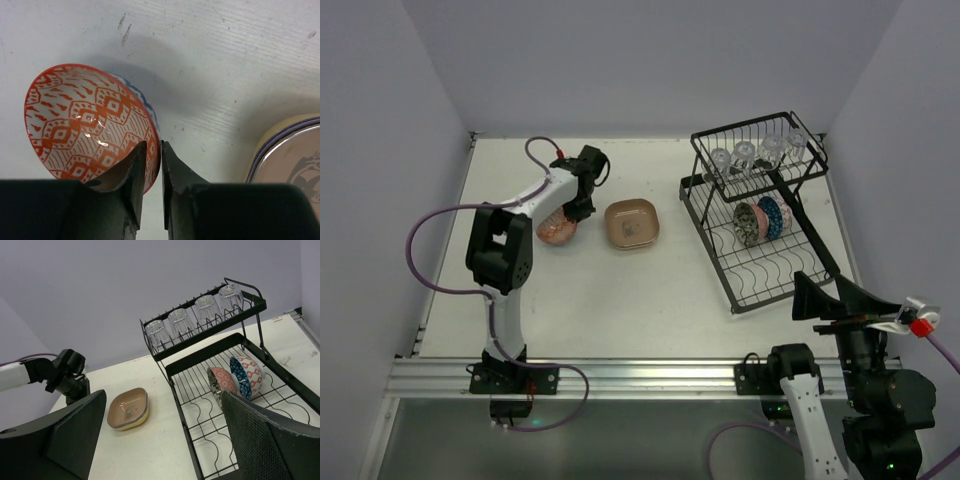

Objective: Unload the mixed dishes from the dish rack

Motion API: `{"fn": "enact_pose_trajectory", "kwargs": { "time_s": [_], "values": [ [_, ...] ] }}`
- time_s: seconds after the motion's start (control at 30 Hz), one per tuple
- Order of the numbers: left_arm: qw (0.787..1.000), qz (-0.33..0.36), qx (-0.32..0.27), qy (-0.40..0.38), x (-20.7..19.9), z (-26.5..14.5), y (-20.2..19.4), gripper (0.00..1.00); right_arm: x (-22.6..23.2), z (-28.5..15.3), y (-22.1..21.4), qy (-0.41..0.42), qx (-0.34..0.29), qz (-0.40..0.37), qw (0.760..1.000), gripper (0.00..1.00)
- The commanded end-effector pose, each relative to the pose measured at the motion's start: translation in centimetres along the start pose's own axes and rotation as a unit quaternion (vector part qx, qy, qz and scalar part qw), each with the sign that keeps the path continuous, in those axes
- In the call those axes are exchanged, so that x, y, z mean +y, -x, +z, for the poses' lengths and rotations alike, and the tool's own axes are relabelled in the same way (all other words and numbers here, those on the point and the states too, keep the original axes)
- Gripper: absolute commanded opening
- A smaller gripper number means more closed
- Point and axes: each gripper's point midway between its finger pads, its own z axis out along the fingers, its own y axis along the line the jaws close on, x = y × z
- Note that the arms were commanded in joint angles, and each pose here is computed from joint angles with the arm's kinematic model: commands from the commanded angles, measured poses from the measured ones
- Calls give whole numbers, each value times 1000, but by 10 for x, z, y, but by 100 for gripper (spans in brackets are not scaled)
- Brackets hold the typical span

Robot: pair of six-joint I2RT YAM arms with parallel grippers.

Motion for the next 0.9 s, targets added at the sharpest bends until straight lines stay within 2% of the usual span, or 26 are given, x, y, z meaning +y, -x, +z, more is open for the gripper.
{"fn": "enact_pose_trajectory", "kwargs": {
  "time_s": [0.0, 0.07, 0.1, 0.17, 0.27, 0.37, 0.47, 0.5, 0.53, 0.57, 0.6, 0.63, 0.67, 0.7, 0.73, 0.87],
  "values": [
    [1000, 20, -4, -7, -3, -2, 6, 23, 0, 5, 0, -1, 5, -11, 1000, 99],
    [1000, 22, -1, -12, -6, 0, 5, 27, 0, 5, 1, -1, 5, -13, 1000, 99],
    [1000, 22, -2, -13, -6, 0, 5, 34, 1, 5, 1, 1, 6, -12, 1000, 99],
    [1000, 21, -3, -17, -7, -3, 7, 39, 1, 5, 3, 1, 4, -12, 1000, 99],
    [999, 11, -36, -36, -10, -26, 20, 49, 0, 6, 2, -2, 7, -12, 1000, 99],
    [995, -1, -83, -63, -15, -65, 36, 61, 1, 9, 1, -2, 8, -10, 1000, 99],
    [984, -8, -148, -101, -30, -118, 42, 81, 1, 10, 2, -2, 10, -13, 1000, 99],
    [974, -17, -187, -127, -38, -141, 46, 93, 2, 11, 2, 0, 10, -16, 1000, 99],
    [964, 5, -205, -167, -64, -163, 30, 100, 2, 11, 2, 1, 10, -18, 1000, 99],
    [956, 16, -213, -201, -79, -176, 20, 100, 2, 10, 2, 3, 8, -20, 1000, 99],
    [936, 3, -243, -253, -97, -204, 21, 100, 2, 9, 2, 3, 4, -21, 1000, 99],
    [929, 25, -240, -281, -116, -212, -10, 100, 1, 9, 3, 2, 1, -21, 1000, 99],
    [911, 11, -260, -320, -129, -234, -12, 100, 0, 9, 3, 2, -3, -23, 1000, 99],
    [899, 12, -263, -349, -141, -247, -23, 100, -1, 8, 4, -2, -6, -24, 1000, 99],
    [887, 35, -259, -381, -158, -259, -52, 100, -2, 9, 4, -5, -6, -24, 1000, 99],
    [830, 35, -279, -482, -205, -310, -93, 100, -5, 14, 0, -13, 7, -25, 1000, 99]
  ]
}}
